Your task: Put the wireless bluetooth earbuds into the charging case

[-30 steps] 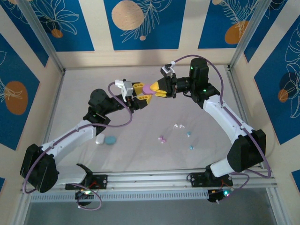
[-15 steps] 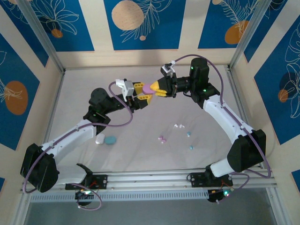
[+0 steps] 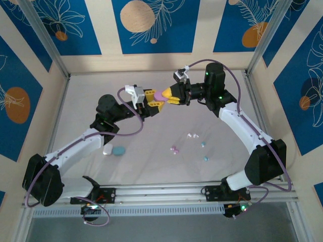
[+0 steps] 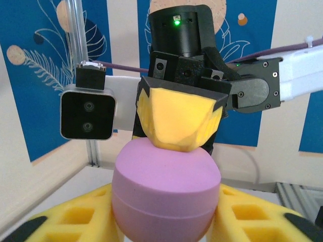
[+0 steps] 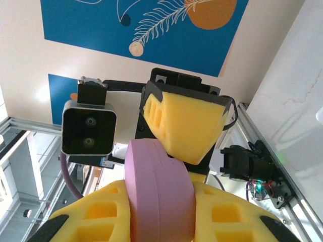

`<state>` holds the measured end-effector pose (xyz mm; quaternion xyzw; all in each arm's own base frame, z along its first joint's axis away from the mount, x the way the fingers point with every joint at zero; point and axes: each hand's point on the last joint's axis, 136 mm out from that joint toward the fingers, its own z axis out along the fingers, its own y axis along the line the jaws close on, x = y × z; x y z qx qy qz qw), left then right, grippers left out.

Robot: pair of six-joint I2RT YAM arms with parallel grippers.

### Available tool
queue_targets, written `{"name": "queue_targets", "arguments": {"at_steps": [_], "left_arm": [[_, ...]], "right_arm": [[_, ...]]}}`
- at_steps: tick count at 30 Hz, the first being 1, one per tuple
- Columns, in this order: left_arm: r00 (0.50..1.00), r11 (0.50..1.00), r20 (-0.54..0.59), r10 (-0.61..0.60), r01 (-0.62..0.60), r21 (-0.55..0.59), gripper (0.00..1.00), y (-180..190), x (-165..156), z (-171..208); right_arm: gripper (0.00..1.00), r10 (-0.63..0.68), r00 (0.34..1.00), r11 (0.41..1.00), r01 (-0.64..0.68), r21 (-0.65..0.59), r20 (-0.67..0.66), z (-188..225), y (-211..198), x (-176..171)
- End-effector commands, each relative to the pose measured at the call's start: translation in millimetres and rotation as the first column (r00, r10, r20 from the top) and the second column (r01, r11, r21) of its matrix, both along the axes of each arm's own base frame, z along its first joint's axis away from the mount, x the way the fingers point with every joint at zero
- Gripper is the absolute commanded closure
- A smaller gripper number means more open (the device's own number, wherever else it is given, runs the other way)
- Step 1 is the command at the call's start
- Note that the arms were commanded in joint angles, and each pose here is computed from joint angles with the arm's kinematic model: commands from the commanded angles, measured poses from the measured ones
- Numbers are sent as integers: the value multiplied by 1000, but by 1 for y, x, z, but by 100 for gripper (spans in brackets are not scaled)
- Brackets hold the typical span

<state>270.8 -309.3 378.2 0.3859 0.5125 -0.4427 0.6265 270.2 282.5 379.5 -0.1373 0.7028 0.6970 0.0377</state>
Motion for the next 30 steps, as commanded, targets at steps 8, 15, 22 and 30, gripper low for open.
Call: {"name": "queue_targets", "arguments": {"at_steps": [8, 15, 22, 30], "left_arm": [[999, 1000, 31, -21, 21, -7, 75, -3, -6, 10], [1000, 999, -1, -31, 31, -12, 77, -2, -9, 5], [998, 999, -45, -45, 43, -32, 77, -1, -11, -2], [995, 997, -69, -70, 67, -47, 77, -4, -13, -2]], "right_arm": [[63, -41, 999, 999, 41, -22, 28, 3, -7, -5], [32, -198, 961, 972, 218, -89, 195, 5, -28, 4], [30, -195, 727, 945, 319, -73, 658, 2, -35, -8], [28, -81, 568, 931, 336, -141, 819, -9, -20, -15]]}}
